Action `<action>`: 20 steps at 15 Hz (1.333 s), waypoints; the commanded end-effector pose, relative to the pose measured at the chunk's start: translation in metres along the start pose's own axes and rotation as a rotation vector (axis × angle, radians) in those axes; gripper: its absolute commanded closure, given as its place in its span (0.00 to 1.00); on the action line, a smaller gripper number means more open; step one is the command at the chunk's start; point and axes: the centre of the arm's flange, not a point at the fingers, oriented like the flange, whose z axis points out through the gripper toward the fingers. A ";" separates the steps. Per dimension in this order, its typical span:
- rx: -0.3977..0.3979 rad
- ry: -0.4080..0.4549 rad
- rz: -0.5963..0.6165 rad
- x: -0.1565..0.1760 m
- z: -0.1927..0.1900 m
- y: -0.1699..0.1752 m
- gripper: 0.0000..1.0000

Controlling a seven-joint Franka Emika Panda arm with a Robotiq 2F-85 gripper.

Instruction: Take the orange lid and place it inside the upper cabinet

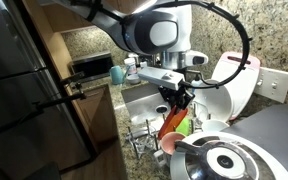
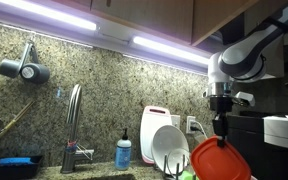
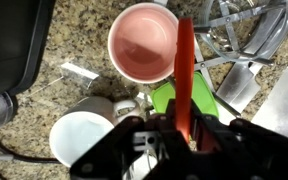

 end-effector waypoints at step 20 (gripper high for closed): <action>0.033 0.265 0.036 -0.064 -0.095 0.011 0.96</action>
